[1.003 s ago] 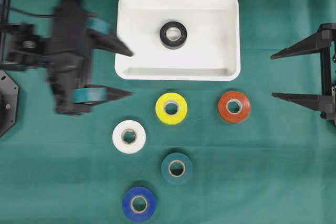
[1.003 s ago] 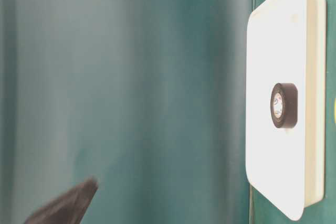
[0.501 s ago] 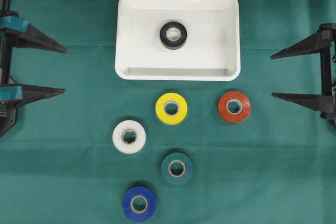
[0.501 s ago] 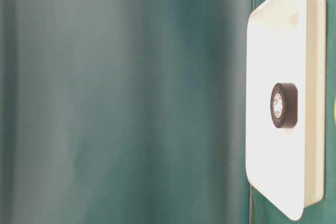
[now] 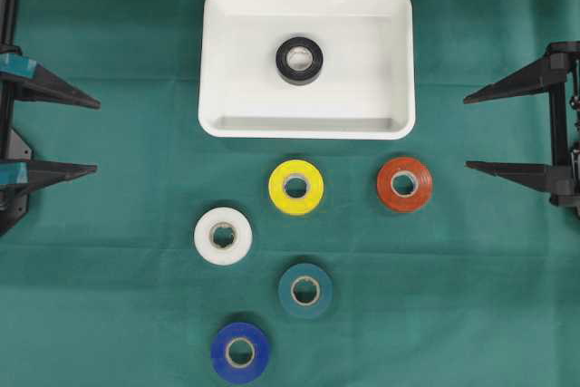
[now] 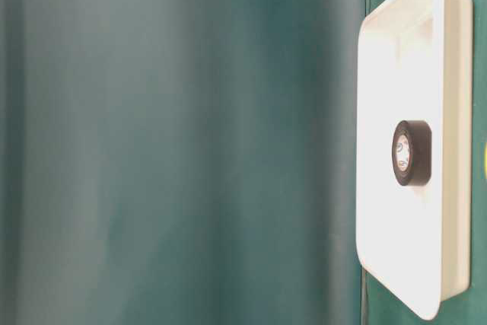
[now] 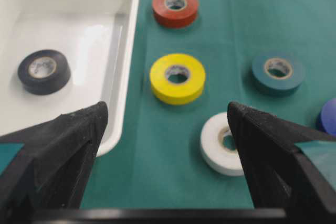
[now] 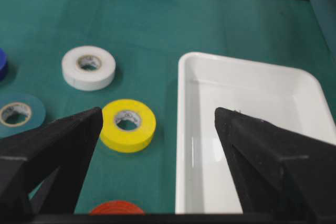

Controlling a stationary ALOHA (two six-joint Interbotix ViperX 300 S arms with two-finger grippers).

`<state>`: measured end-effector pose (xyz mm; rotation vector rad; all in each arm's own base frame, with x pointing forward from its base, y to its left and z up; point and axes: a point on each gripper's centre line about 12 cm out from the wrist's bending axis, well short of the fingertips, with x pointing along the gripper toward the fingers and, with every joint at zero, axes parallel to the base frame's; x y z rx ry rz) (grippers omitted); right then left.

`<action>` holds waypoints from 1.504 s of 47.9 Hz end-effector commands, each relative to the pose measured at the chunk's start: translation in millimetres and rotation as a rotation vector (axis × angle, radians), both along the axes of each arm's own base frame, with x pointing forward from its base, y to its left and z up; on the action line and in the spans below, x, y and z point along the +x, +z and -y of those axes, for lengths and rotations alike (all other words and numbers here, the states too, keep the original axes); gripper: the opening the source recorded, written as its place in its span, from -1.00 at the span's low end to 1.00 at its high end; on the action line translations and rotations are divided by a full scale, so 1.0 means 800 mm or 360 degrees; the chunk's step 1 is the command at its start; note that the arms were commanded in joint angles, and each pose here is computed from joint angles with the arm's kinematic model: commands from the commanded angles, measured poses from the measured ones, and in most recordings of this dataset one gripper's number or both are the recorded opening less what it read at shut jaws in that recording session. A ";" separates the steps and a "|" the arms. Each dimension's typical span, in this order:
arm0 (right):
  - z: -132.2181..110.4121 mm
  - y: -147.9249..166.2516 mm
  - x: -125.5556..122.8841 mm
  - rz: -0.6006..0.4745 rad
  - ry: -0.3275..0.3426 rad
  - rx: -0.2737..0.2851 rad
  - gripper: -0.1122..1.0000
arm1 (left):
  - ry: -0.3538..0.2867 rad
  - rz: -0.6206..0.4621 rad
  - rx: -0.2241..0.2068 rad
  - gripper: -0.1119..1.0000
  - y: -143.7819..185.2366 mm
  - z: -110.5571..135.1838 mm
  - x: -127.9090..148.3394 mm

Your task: Pick up the tape from a random location and place it into the white case.

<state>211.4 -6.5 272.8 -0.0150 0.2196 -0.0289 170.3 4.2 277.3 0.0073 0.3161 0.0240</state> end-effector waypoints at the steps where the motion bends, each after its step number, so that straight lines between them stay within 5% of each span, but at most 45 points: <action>1: 0.000 0.011 0.003 0.0039 -0.0001 0.0004 0.84 | 0.0005 0.0037 -0.0006 0.91 0.008 -0.001 0.001; 36: -0.002 0.010 0.019 0.0023 0.0008 0.0038 0.84 | 0.0006 0.0020 -0.0012 0.90 0.005 0.000 0.003; 72: -0.016 0.031 0.191 -0.0046 0.0073 0.0038 0.84 | 0.0007 0.0008 -0.0017 0.91 0.000 -0.001 0.008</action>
